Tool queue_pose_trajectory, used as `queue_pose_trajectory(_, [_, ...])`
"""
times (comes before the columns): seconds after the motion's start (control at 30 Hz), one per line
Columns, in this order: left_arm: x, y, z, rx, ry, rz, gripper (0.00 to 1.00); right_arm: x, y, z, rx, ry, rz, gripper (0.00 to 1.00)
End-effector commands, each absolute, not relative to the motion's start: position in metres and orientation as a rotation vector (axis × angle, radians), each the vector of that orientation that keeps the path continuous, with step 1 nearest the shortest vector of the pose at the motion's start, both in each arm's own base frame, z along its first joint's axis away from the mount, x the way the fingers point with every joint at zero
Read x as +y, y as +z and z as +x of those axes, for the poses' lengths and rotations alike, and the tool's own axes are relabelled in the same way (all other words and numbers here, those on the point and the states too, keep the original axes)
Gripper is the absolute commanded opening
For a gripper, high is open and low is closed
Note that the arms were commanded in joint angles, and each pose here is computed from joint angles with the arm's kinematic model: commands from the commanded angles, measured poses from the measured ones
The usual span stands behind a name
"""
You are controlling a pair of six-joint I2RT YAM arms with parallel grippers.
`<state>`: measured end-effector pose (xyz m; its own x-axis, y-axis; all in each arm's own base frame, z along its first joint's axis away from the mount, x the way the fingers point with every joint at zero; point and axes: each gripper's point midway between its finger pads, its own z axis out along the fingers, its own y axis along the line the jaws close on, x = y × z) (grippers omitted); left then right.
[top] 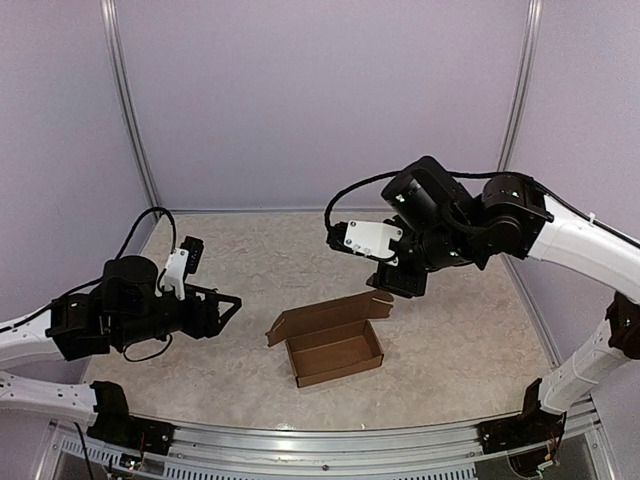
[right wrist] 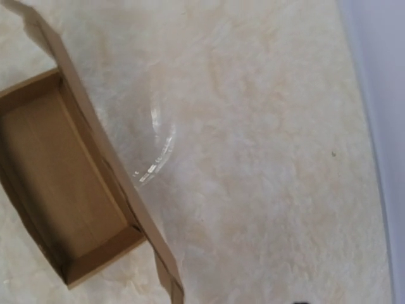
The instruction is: Fold the paper box
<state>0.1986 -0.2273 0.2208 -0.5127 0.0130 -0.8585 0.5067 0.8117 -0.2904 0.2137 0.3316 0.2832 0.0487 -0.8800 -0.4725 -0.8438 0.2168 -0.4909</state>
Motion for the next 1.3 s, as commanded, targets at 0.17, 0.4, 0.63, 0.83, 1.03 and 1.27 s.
queue_pose_trajectory(0.17, [-0.255,0.198,0.184,2.007,-0.796,0.515,0.72,0.304,0.266,0.220,1.866,0.264,-1.191,0.62])
queue_pose_trajectory(0.4, [-0.259,0.170,0.176,2.053,-0.824,0.560,0.71,0.277,0.225,0.227,2.003,0.365,-1.043,0.62])
queue_pose_trajectory(0.63, [-0.265,0.139,0.178,2.096,-0.778,0.617,0.70,0.263,0.198,0.229,2.055,0.516,-0.912,0.62])
queue_pose_trajectory(0.83, [-0.275,0.137,0.176,1.967,-0.642,0.742,0.68,0.261,0.189,0.225,2.053,0.611,-0.870,0.62])
queue_pose_trajectory(1.03, [-0.275,0.133,0.184,1.900,-0.516,0.826,0.69,0.262,0.182,0.222,2.048,0.648,-0.856,0.63])
queue_pose_trajectory(1.27, [-0.291,0.127,0.191,1.869,-0.484,0.893,0.65,0.261,0.187,0.217,2.030,0.682,-0.862,0.63])
